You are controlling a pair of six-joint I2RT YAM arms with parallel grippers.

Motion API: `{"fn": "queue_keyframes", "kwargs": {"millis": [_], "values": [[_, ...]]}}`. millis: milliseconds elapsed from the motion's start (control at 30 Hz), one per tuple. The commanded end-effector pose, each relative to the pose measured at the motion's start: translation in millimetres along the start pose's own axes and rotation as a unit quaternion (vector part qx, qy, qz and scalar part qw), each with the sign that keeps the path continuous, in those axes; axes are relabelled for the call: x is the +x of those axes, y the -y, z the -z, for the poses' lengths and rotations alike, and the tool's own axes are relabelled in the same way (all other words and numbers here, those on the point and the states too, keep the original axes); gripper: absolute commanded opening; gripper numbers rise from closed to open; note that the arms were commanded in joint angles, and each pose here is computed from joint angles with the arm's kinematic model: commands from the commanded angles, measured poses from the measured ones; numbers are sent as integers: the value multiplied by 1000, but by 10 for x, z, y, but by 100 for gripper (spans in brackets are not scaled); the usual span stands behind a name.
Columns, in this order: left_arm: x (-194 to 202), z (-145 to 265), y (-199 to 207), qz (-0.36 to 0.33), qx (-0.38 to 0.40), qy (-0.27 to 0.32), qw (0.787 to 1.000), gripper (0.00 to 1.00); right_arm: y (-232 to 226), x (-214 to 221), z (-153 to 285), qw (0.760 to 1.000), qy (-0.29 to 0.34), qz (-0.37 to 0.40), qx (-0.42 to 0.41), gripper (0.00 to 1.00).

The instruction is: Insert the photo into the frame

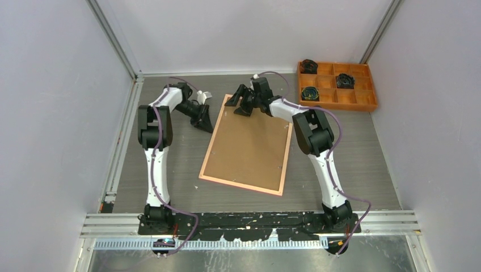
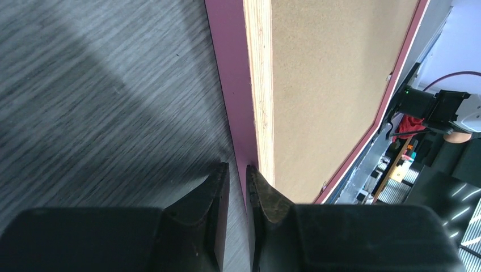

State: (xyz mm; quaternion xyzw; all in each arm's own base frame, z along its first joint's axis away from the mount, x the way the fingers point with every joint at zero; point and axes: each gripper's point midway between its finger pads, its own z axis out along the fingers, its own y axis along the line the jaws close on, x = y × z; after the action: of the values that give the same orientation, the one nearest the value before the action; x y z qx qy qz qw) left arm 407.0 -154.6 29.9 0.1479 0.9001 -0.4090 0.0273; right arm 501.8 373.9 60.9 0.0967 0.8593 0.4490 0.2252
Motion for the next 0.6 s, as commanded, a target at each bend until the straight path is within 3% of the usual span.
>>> {"fn": "queue_keyframes", "kwargs": {"millis": [0,567], "values": [[52,-108,126,-6,20,-13,1000,18,-41,217,-183,1000,-26,6,-3,69],[141,-153,152,-12,20,-21,1000,13,-44,475,-325,998,-58,8,4,66]]}}
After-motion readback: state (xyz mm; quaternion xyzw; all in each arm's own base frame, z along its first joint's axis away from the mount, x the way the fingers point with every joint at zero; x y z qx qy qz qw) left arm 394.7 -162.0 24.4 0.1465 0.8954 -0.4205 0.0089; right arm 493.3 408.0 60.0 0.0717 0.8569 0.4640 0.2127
